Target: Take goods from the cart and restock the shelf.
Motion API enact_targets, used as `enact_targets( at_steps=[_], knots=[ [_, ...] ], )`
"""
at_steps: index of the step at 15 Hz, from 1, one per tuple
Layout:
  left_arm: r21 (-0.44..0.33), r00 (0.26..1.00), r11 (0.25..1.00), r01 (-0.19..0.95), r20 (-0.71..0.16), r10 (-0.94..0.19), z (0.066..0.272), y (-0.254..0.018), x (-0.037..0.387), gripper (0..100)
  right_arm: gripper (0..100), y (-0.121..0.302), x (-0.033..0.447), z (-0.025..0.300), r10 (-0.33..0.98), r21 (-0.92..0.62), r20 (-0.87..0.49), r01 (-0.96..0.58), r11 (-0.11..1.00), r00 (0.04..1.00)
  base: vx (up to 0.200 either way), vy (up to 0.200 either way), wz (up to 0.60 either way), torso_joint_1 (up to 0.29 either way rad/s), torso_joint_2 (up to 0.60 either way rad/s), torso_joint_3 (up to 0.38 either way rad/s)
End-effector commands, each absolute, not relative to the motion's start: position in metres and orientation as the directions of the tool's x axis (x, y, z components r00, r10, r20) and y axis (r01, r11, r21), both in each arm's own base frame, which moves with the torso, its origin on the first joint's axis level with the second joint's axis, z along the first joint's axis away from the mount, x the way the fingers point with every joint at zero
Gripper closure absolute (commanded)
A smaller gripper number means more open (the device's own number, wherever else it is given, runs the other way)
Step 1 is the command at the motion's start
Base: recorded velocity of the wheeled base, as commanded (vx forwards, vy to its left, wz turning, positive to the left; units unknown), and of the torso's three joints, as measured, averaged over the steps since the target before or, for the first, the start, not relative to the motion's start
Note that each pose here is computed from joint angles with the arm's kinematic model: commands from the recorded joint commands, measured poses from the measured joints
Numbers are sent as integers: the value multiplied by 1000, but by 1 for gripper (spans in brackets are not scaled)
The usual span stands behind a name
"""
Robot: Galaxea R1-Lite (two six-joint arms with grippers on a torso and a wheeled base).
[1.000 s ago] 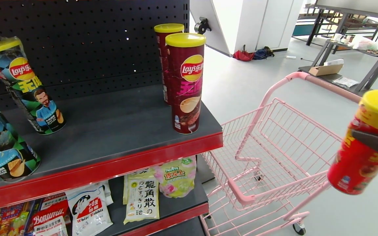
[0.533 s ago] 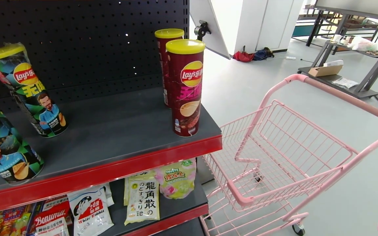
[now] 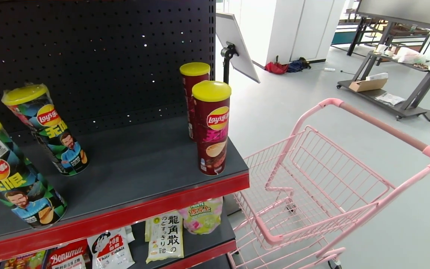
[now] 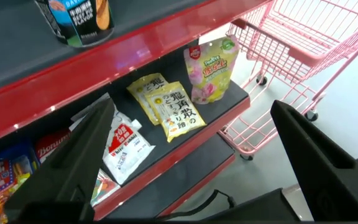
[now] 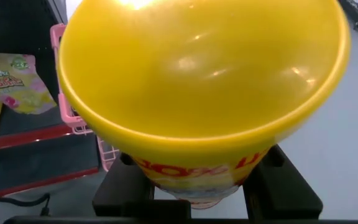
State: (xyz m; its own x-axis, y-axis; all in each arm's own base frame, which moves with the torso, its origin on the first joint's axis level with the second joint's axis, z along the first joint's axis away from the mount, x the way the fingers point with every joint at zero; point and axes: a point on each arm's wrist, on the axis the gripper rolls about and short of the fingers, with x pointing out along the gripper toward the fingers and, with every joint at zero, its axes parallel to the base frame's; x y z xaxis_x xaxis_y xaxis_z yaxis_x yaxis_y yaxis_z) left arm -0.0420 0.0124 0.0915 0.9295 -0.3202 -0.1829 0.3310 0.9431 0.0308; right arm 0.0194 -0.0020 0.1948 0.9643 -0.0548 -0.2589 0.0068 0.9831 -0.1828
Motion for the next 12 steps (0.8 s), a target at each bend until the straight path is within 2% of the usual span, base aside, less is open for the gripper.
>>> enact_targets(
  at_steps=[1, 8, 10, 12],
  knots=[
    [31, 929, 943, 333, -184, -322, 92, 12, -42, 0, 100, -1, 22, 194, -56, -188, -272, 4, 982, 961, 0, 0, 0, 159, -403, -237],
    [31, 929, 943, 331, -184, -320, 92, 12, -42, 0, 100, 0, 23, 191, -36, -187, -290, -20, 982, 956, 0, 0, 0, 159, -369, -220],
    [31, 930, 944, 330, -184, -319, 92, 12, -42, 0, 100, -1, 22, 181, -41, -193, -306, -20, 981, 951, 0, 0, 0, 49, -110, -58],
    [31, 929, 944, 330, -186, -319, 92, 12, -42, 0, 100, 0, 23, 182, -41, -195, -306, -20, 981, 951, 0, 0, 600, 12, -27, -14]
  ],
)
